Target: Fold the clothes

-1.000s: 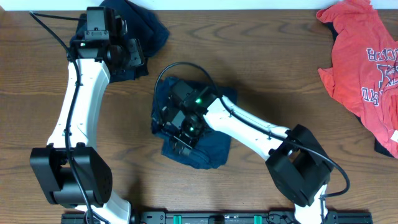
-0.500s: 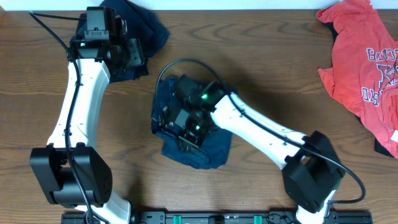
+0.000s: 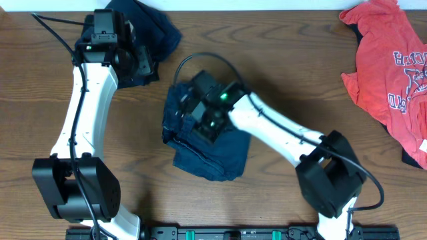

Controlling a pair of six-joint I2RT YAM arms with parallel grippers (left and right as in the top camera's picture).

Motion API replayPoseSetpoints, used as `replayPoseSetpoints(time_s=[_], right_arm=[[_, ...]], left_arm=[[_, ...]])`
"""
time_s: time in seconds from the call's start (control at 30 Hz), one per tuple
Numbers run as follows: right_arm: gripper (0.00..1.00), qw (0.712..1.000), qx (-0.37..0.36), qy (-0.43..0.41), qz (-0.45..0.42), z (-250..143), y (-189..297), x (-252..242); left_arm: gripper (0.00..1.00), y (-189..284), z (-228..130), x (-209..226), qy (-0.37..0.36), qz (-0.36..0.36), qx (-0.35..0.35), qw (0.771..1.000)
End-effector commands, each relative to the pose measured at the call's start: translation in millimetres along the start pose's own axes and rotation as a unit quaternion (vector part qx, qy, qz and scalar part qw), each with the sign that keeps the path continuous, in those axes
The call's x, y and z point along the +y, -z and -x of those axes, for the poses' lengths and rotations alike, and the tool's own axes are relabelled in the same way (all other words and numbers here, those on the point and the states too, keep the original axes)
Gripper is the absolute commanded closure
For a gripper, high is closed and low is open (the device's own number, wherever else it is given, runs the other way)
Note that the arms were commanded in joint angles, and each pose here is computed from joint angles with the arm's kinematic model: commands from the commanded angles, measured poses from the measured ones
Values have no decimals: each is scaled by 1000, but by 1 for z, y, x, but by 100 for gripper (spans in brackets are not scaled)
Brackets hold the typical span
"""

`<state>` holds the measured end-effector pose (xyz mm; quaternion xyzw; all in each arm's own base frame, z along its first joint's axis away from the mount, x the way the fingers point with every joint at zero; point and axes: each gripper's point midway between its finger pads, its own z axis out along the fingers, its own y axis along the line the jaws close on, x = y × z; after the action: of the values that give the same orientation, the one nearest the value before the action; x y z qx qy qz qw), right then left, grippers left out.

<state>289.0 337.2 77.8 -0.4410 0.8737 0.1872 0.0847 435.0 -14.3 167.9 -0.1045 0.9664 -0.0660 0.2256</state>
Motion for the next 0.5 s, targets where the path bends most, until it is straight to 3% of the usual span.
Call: replayPoseSetpoints(time_s=[0.0, 0.17, 0.33, 0.47], right_arm=[[99, 992, -25, -119, -46, -2, 16, -66], [99, 978, -47, -198, -56, -16, 32, -127], [99, 968, -55, -237, -67, -31, 45, -160], [99, 962, -57, -256, -72, -39, 51, -174]], left_arm=[[41, 3, -16, -12, -52, -16, 29, 998], [43, 6, -52, -51, -137, -77, 87, 984], [63, 9, -99, -79, -224, -111, 152, 956], [81, 1, -137, -76, -230, -106, 210, 944]])
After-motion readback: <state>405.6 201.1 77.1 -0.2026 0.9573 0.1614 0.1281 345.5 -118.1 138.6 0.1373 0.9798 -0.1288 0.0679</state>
